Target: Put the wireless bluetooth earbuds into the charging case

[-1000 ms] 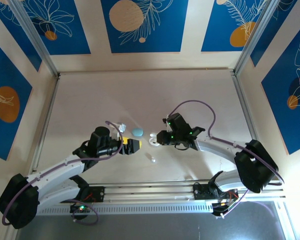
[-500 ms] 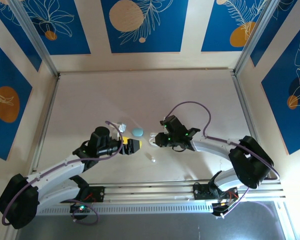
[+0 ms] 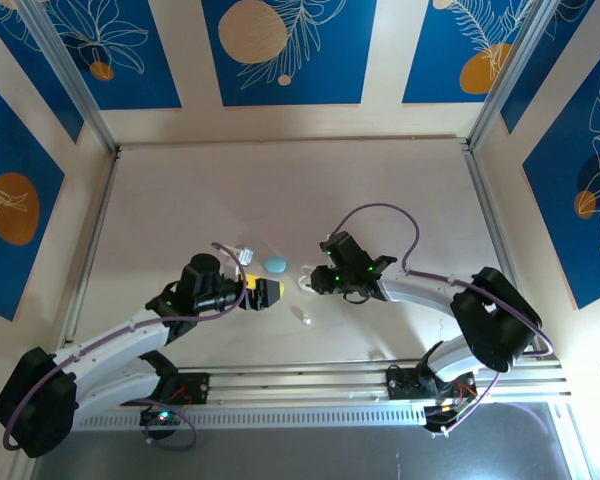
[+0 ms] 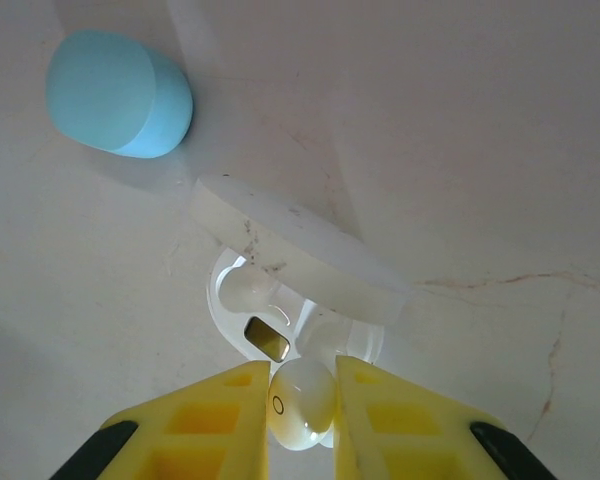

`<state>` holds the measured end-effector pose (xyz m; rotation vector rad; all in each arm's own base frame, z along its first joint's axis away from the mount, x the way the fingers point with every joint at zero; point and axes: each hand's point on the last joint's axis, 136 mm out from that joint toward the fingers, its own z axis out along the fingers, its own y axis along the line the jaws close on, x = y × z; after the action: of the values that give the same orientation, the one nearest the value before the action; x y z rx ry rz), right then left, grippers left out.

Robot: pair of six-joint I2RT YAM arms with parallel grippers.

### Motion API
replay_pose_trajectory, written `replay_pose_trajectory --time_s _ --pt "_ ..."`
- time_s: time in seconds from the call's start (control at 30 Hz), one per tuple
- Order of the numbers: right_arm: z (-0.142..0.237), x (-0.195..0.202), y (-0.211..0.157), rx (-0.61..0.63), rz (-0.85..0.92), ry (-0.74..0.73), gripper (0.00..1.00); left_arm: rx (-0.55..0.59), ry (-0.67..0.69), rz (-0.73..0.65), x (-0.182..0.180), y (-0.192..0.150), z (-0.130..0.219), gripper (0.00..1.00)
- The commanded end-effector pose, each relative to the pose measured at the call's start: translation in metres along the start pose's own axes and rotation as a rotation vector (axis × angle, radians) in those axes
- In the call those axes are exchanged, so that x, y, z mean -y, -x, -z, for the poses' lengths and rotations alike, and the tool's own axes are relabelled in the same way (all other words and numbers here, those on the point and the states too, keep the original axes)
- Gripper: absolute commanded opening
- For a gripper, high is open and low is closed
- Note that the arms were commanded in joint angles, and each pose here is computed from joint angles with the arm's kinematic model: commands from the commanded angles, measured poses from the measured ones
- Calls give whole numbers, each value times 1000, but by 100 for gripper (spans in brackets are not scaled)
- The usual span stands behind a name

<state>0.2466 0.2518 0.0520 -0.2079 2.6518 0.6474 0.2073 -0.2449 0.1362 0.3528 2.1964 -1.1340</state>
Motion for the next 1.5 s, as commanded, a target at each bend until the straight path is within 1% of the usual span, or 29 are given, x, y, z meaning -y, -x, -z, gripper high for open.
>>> replay_pose_trajectory --time_s 0.0,0.23,0.73,1.2,1.37,1.47 --pt "0 -11 12 28 19 20 20 -5 -19 -17 4 -3 0 100" --pt "0 -16 15 30 25 27 19 -9 -20 -18 5 -4 0 100" --pt "-10 -14 16 11 32 9 19 -2 -14 -25 6 -4 6 100" --pt "-16 -9 10 -19 36 -23 20 -1 -13 -22 6 -4 7 100" --pt "-15 -7 7 -25 42 -45 21 -1 -11 -22 6 -5 6 100" --pt "-13 -8 8 -26 44 -48 25 -1 -14 -22 6 -4 7 100"
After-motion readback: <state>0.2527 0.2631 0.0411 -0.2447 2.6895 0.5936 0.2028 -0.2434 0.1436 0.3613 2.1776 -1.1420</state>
